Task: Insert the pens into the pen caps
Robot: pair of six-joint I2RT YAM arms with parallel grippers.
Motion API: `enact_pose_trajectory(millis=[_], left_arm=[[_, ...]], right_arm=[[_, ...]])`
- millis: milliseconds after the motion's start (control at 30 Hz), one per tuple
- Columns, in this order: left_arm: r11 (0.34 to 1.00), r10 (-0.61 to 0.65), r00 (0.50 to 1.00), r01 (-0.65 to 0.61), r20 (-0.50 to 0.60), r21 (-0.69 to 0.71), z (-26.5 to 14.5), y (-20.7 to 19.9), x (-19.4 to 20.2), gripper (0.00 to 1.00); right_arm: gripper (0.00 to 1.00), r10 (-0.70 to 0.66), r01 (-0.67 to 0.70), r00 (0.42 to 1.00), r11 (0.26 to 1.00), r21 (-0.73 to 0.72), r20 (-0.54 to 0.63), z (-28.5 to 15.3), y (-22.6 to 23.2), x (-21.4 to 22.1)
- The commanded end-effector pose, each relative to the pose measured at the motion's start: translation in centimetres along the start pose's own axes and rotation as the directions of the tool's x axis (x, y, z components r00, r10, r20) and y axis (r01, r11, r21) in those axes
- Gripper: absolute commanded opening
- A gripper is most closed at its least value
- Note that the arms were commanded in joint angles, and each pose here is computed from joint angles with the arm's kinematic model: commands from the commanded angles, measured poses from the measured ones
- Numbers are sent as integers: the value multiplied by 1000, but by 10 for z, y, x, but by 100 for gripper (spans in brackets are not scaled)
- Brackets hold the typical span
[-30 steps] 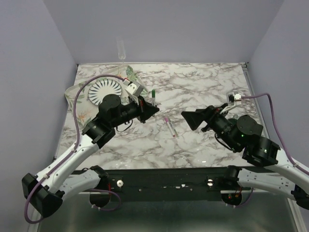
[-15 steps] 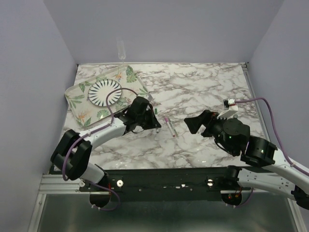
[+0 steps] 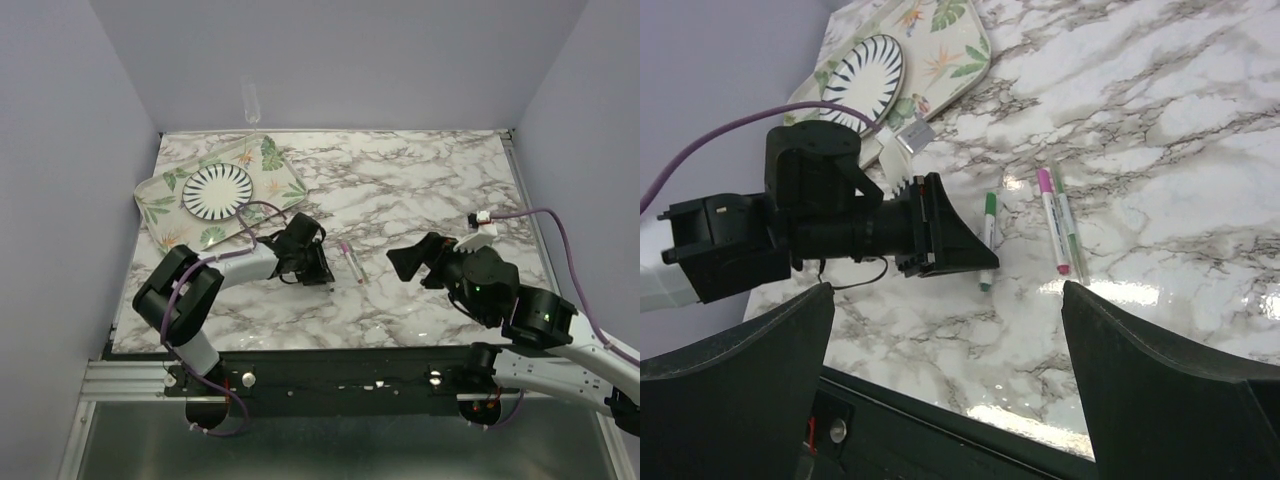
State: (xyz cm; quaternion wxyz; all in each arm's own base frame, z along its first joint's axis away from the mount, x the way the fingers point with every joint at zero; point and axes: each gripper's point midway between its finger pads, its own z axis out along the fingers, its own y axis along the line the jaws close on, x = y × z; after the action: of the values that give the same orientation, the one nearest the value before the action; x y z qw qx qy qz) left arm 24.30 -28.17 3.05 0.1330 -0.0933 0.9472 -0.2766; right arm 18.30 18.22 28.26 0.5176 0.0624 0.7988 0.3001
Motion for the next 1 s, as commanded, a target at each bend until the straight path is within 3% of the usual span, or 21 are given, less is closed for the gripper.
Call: enact_pose_trajectory(millis=[0, 200, 300, 367, 400, 467, 567, 633, 733, 867, 967], left_arm=[[1000, 22, 998, -22, 65, -6, -15, -17, -16, 51], [998, 55, 991, -58, 122, 22, -43, -35, -29, 68], [985, 158, 964, -170, 215, 41, -75, -57, -51, 76], [948, 283, 898, -316, 337, 48, -113, -81, -74, 86], [929, 322, 866, -367, 384, 48, -129, -90, -81, 99], [857, 420, 750, -513, 511, 49, -176, -114, -96, 99], [809, 423, 608, -588, 672, 22, -235, -129, -108, 99], [730, 453, 476, -683, 754, -7, -262, -134, -104, 99], [684, 426, 368, -729, 826, -29, -282, -129, -97, 99], [672, 383, 310, -740, 870, -32, -291, -117, -88, 99], [674, 361, 313, -739, 878, -14, -287, -110, -82, 99]], right_arm=[[100, 0, 0, 1000, 998, 58, -10, 3, -11, 6], [100, 3, -2, 999, 999, 41, -34, 8, -3, 11], [100, -5, 7, 999, 999, 43, -54, 9, 0, 14], [100, -19, 23, 998, 998, 56, -66, 13, 0, 17], [100, -24, 28, 998, 998, 51, -62, 15, 2, 16], [100, -58, 62, 997, 996, 70, -59, 20, 1, 15], [100, -73, 74, 997, 989, 126, -15, 20, -1, -1], [100, -132, 129, 991, 985, 114, 16, 20, 5, -15], [100, -181, 172, 981, 978, 115, 71, 19, 10, -34], [100, -191, 180, 973, 980, 91, 132, 13, 18, -54], [100, -158, 152, 971, 987, 51, 179, 10, 25, -62]])
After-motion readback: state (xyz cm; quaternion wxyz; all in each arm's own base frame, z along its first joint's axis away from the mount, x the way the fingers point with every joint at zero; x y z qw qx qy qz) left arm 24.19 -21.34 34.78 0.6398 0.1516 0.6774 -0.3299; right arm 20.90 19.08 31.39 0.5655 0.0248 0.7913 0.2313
